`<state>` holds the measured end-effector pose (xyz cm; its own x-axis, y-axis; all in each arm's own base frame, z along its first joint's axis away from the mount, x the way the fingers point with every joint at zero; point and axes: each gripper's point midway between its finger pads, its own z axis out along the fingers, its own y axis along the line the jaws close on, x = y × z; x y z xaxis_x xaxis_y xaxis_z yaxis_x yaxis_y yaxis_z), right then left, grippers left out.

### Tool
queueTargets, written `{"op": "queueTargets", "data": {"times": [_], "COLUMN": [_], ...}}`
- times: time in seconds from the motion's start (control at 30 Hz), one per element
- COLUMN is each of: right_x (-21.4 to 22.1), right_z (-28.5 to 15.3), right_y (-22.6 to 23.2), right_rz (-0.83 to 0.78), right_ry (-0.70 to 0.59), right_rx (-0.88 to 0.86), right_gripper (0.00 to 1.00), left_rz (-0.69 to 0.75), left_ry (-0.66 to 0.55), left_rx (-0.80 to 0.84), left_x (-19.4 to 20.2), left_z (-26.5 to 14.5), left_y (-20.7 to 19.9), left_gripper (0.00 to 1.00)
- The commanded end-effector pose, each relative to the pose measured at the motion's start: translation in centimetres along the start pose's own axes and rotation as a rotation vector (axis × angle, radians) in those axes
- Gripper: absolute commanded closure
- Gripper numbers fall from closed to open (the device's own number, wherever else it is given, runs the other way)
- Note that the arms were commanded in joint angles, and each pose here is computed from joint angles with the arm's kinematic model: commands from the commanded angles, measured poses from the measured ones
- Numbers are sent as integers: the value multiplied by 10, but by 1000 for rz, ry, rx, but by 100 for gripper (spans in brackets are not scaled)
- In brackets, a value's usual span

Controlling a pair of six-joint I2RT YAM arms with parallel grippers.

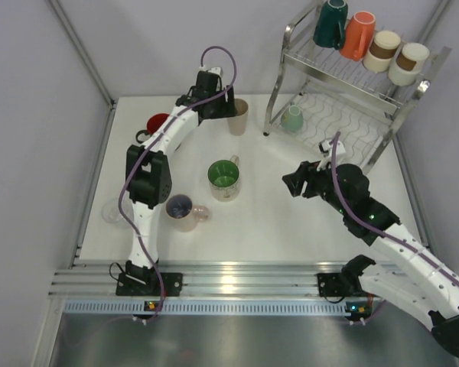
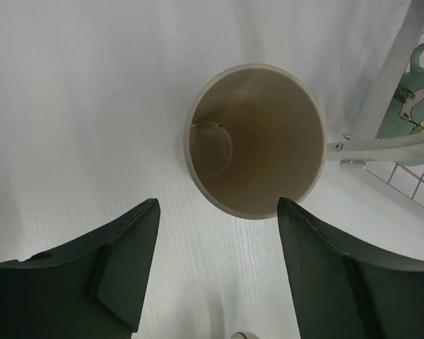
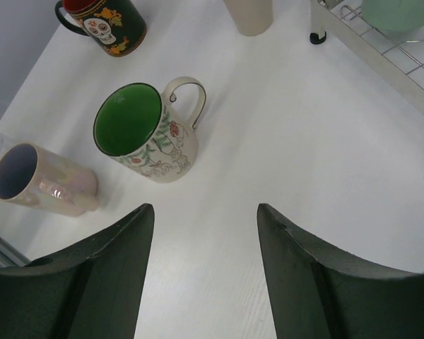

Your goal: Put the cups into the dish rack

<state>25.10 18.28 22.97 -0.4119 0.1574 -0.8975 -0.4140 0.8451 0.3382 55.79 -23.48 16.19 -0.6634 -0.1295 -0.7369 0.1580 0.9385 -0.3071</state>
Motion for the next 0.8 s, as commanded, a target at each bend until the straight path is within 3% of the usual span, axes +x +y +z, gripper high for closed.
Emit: {"op": "queueTargets", "data": {"times": [0.0,0.3,0.43,0.47,0.57,0.63,0.77], "right_x": [-14,-10,-10,-10,-7,-6,-9], "right_z": [3,7,10,10,13,14,16], "right_y": [-1,-5,-6,-6,-7,-9,-6], "right_rz": [-7,-15,-15,-15,-20,-20,0], "right_ry": [-63,-51,-48,-45,-32,-25,-17], "right_rx": [-3,13,18,19,27,36,32], "right_gripper": [39,39,39,39,39,39,39], "left_rz": [-31,-65,-66,-67,-73,-74,-88], "left_ry": [-91,-47,-39,-41,-38,-36,-104], "left_rx": [57,67,91,100,130,167,282], "left_x": [-32,-16,-15,-16,-19,-21,-37], "left_z": [3,23,24,24,17,6,-24], "left_y": [-9,-3,-4,-6,-11,-17,-31], "left_gripper": [27,34,52,65,91,99,100]}}
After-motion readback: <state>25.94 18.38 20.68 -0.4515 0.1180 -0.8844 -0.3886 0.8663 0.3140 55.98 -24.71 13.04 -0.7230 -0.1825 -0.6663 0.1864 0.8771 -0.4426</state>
